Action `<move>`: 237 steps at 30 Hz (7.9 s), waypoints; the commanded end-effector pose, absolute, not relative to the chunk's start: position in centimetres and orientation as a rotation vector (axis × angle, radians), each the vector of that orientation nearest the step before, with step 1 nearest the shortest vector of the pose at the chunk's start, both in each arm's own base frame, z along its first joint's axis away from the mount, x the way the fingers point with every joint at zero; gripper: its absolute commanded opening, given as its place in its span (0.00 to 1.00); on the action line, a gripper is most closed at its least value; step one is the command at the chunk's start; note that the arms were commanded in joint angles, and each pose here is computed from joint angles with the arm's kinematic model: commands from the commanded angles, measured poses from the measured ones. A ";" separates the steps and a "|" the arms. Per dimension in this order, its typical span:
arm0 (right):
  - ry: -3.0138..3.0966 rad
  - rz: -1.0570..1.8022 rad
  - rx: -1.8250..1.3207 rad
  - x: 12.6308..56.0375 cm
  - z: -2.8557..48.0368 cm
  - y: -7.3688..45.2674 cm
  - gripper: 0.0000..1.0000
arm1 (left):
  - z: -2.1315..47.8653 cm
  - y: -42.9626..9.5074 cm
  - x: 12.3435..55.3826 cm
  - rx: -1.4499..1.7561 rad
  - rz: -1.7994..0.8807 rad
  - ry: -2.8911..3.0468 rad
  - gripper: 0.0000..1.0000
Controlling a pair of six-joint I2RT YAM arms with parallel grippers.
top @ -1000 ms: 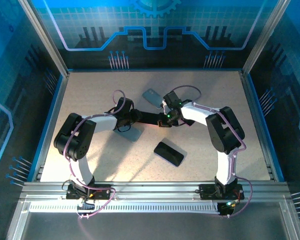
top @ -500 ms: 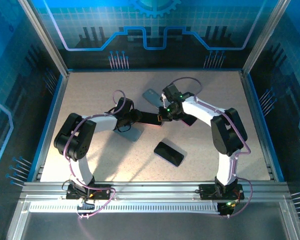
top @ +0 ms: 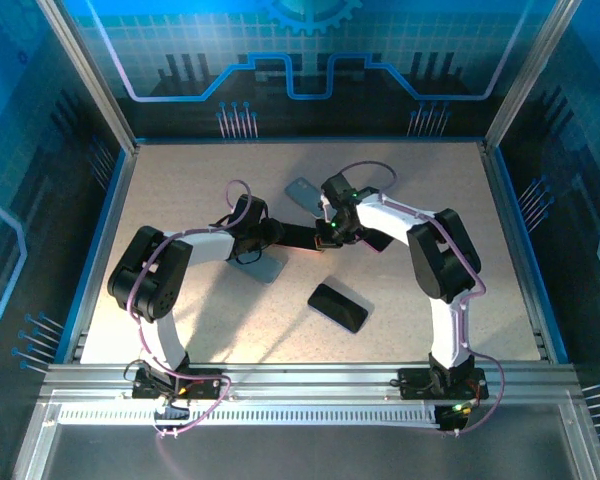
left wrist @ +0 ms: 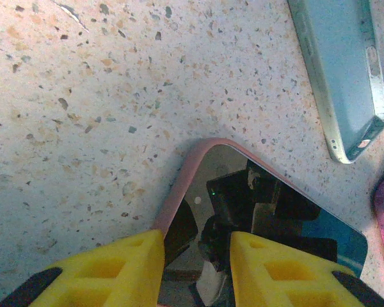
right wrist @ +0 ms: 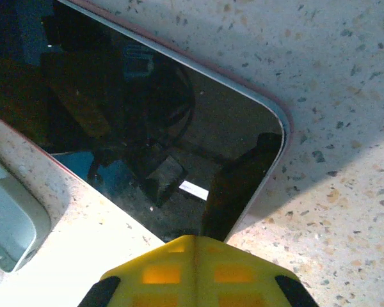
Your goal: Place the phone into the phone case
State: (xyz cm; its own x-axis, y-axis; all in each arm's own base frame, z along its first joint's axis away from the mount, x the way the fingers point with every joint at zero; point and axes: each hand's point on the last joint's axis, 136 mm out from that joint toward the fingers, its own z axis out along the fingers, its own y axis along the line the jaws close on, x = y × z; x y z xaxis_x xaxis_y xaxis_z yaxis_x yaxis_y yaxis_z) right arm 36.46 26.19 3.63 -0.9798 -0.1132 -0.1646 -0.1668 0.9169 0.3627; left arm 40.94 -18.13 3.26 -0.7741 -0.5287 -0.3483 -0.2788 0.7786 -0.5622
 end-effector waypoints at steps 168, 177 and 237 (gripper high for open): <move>3.244 0.331 -0.360 27.3 -7.2 25.5 0.00 | 1.5 -19.1 40.3 -0.560 -0.507 2.558 0.33; 3.346 0.312 -0.336 24.3 -10.5 24.6 0.00 | 0.9 -19.0 40.0 -0.579 -0.504 2.564 0.33; 2.838 0.963 -0.290 38.2 1.2 33.2 0.00 | 3.8 -15.9 46.7 -0.571 -0.398 2.540 0.32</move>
